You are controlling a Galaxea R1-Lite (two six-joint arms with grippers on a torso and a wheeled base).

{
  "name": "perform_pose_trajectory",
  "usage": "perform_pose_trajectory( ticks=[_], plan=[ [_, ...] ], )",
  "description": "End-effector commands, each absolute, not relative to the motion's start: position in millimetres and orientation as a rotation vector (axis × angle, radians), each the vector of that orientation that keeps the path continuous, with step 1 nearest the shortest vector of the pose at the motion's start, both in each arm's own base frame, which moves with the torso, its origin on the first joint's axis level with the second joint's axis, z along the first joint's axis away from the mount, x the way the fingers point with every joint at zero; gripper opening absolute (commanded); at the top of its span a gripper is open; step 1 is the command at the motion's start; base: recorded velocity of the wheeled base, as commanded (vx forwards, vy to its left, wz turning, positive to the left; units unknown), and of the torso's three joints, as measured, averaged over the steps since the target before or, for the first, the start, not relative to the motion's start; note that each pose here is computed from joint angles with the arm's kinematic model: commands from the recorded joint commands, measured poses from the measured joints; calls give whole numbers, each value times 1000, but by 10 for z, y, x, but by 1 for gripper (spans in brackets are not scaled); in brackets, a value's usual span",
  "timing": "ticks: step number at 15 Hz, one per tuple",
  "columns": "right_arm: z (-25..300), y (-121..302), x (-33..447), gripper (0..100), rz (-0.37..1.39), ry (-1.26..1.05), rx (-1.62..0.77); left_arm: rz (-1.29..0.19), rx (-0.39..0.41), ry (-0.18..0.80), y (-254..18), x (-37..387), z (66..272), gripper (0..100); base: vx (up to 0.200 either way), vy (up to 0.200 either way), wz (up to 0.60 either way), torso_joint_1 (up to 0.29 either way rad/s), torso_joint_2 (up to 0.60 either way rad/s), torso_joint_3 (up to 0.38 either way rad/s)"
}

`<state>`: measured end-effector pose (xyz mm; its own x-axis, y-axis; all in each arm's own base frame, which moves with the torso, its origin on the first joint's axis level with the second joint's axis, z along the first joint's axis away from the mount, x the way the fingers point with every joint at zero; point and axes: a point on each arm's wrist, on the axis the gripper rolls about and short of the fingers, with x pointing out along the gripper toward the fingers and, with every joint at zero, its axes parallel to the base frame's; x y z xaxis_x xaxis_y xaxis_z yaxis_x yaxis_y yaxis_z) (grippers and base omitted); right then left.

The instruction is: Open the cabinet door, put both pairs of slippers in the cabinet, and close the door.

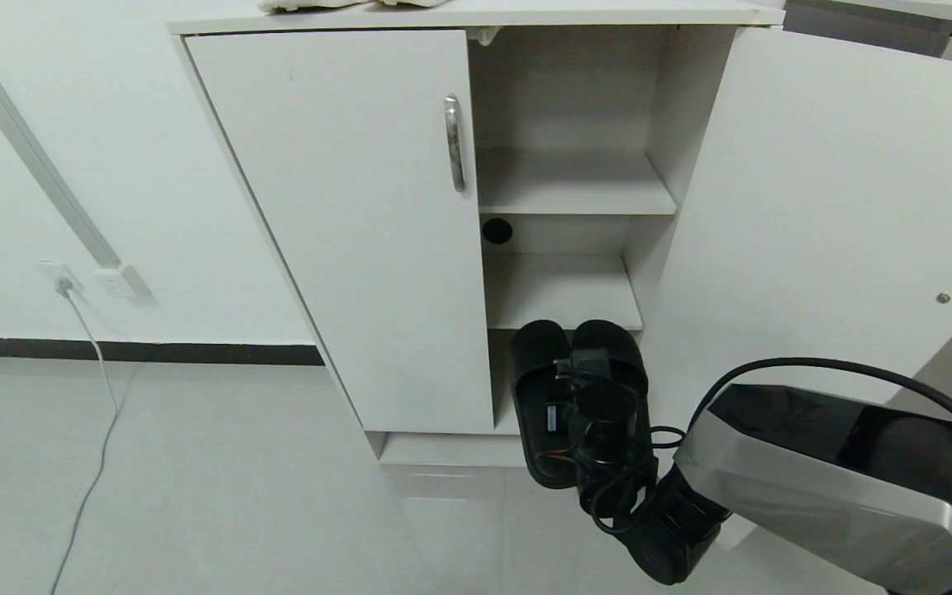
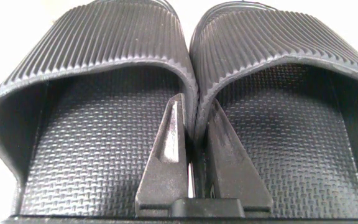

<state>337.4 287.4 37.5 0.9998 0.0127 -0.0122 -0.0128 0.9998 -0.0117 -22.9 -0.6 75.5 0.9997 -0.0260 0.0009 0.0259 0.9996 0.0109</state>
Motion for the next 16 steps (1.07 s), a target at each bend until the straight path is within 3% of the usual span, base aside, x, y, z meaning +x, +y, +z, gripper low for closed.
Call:
perform_pose_trajectory(
  ticks=[1, 4, 16],
  plan=[
    [350, 2874, 3373, 0, 14, 15, -19, -26, 11, 0, -7, -228, 755, 0, 0, 0, 0, 0, 0, 0],
    [359, 2873, 3373, 0, 11, 11, -16, -26, 11, 0, -7, -228, 755, 0, 0, 0, 0, 0, 0, 0],
    [398, 2871, 3371, 0, 9, -6, -4, -25, 9, 0, -6, -228, 755, 0, 200, 0, 0, 2, 4, 4]
  ],
)
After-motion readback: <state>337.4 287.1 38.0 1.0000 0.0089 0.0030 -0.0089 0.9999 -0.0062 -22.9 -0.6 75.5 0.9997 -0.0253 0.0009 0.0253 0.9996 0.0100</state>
